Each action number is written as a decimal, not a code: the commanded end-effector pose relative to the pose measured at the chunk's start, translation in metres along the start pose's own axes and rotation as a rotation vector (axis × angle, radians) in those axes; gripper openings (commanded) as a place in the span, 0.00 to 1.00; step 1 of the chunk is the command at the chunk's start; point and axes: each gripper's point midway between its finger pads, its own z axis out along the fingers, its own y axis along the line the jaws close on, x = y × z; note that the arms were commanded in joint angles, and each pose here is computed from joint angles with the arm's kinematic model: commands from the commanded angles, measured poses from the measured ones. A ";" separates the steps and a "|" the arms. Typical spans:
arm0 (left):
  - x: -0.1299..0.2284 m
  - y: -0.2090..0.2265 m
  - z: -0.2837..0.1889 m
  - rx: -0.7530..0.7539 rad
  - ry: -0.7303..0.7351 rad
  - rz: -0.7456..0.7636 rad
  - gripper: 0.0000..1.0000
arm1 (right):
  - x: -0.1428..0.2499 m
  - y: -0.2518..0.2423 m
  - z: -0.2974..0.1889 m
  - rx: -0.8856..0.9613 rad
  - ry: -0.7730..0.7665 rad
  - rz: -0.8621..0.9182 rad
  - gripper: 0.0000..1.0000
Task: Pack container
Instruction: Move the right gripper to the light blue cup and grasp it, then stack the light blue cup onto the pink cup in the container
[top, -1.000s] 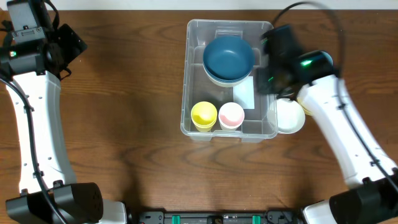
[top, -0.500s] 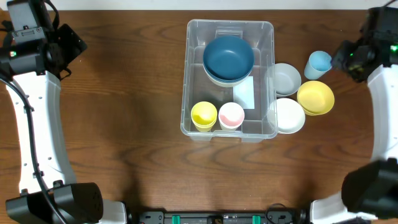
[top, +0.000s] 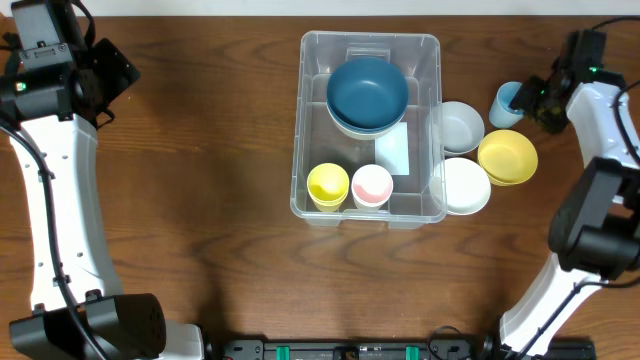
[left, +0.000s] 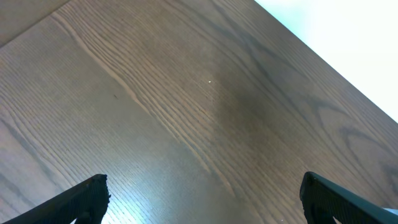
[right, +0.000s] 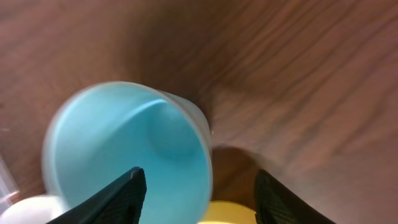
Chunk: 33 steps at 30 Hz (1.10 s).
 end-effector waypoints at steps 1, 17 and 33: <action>-0.003 0.003 -0.003 -0.009 -0.013 0.009 0.98 | 0.007 0.006 0.015 -0.027 0.039 0.001 0.52; -0.003 0.003 -0.003 -0.009 -0.013 0.009 0.98 | -0.020 0.007 -0.110 -0.005 -0.166 -0.071 0.01; -0.003 0.003 -0.003 -0.009 -0.013 0.009 0.98 | 0.158 0.122 -0.279 -0.322 -0.063 -0.498 0.02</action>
